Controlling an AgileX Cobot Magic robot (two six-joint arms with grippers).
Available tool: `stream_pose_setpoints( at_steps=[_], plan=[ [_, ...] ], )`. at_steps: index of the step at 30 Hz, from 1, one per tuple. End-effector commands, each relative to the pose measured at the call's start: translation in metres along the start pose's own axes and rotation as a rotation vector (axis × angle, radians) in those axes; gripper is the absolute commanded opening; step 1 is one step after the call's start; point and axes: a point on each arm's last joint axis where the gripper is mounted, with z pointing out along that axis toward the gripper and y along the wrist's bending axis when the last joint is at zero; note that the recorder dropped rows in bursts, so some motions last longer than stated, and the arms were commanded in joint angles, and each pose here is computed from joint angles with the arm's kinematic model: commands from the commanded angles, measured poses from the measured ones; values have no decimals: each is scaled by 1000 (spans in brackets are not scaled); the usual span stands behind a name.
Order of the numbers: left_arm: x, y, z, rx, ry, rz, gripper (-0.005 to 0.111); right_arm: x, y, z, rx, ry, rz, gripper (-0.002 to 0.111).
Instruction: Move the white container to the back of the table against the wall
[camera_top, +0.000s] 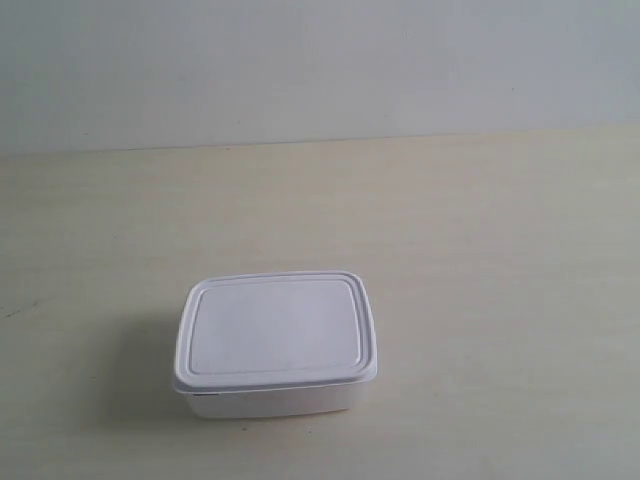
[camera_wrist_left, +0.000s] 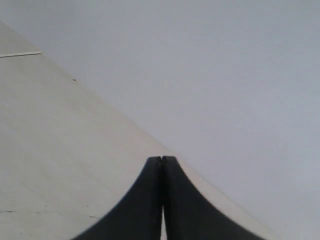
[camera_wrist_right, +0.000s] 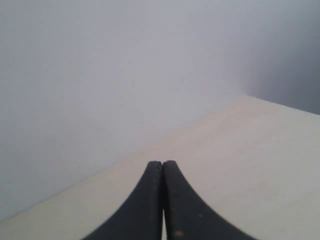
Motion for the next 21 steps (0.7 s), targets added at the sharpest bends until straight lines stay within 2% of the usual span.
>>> stream_pose_setpoints(
  at_steps=[1, 2, 4, 5, 6, 8, 10, 11, 12, 13, 16, 18, 19, 21],
  plan=[
    [-1, -2, 0, -5, 23, -24, 0, -22, 14, 2, -41, 53, -66, 0],
    [-5, -6, 1, -6, 32, -10, 0, -30, 18, 5, -48, 60, -105, 0],
    [-28, -25, 7, 2, 40, 48, 0, -55, 32, 23, -63, 145, -213, 0],
    [-37, -34, 12, -16, 95, 136, 0, -69, 41, 36, -84, 204, -254, 0],
    [-50, -48, 22, -45, 199, 230, 0, -78, 51, 56, -118, 322, -286, 0],
    [-70, -70, 39, -64, 337, 299, 0, -94, 69, 90, -171, 452, -289, 0],
    [-84, -96, 71, -53, 561, 408, 0, -106, 93, 130, -255, 625, -289, 0],
    [-91, -111, 84, -22, 651, 470, 0, -111, 105, 147, -291, 699, -275, 0],
    [-94, -125, 100, -9, 756, 496, 0, -114, 119, 163, -298, 759, -174, 0],
    [-93, -130, 110, -9, 811, 501, 0, -114, 128, 169, -307, 786, -116, 0],
    [-89, -140, 121, 14, 876, 516, 0, -107, 142, 178, -352, 842, -127, 0],
    [-76, -149, 123, 96, 929, 529, 0, -97, 156, 183, -394, 899, -142, 0],
    [-67, -158, 122, 166, 974, 516, 0, -92, 168, 185, -414, 939, -120, 0],
    [-51, -169, 122, 239, 1041, 497, 0, -83, 192, 184, -482, 1010, -148, 0]
  ],
)
